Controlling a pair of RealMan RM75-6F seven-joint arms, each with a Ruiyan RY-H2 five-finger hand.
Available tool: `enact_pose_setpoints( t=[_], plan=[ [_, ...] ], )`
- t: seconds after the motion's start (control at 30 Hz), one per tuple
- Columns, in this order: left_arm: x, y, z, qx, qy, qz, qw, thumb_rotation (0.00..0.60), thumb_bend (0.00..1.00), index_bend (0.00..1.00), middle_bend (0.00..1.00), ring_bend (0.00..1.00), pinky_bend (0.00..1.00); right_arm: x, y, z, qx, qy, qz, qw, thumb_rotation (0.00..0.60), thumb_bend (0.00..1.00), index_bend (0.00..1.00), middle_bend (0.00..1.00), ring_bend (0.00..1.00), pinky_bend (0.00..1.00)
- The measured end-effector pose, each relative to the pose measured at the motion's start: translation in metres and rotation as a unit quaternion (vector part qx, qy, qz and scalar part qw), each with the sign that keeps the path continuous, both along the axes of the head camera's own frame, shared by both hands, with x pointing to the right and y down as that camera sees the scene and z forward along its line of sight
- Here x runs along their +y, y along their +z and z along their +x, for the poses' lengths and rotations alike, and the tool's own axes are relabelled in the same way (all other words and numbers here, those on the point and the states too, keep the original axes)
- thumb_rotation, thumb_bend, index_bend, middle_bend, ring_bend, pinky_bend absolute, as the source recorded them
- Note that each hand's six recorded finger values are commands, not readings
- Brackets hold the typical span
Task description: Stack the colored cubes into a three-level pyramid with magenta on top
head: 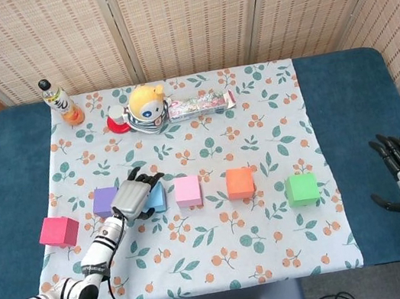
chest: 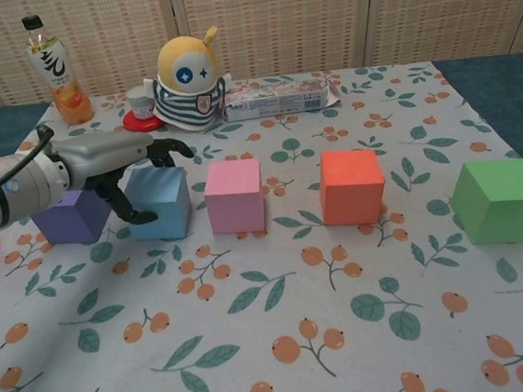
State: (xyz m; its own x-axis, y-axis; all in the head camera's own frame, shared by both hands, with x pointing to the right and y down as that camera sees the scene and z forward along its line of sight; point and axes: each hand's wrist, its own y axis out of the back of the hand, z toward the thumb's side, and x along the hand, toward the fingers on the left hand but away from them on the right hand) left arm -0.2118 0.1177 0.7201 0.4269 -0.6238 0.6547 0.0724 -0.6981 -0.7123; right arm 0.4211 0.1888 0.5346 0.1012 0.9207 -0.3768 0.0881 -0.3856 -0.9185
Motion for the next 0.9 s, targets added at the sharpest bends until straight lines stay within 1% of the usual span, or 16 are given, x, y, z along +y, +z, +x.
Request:
enact_pose_setpoints(
  t=[0.5, 0.73, 0.9],
  plan=[
    [-0.006, -0.002, 0.012, 0.011, 0.002, 0.001, 0.9999, 0.6, 0.33, 0.13, 0.32, 0.2, 0.04, 0.0, -0.001, 0.006, 0.002, 0.007, 0.001, 1.0, 0.6, 0.07, 0.0, 0.0, 0.0, 0.0],
    [-0.006, -0.001, 0.017, 0.022, -0.005, -0.012, 0.9997, 0.6, 0.33, 0.13, 0.32, 0.2, 0.04, -0.001, 0.0, 0.009, 0.004, 0.011, 0.001, 0.9999, 0.6, 0.07, 0.0, 0.0, 0.0, 0.0],
    [-0.007, 0.0, 0.02, 0.023, -0.004, -0.014, 0.9996, 0.6, 0.33, 0.13, 0.32, 0.2, 0.04, -0.001, 0.0, 0.01, 0.005, 0.014, 0.001, 0.9999, 0.6, 0.07, 0.0, 0.0, 0.0, 0.0]
  ],
)
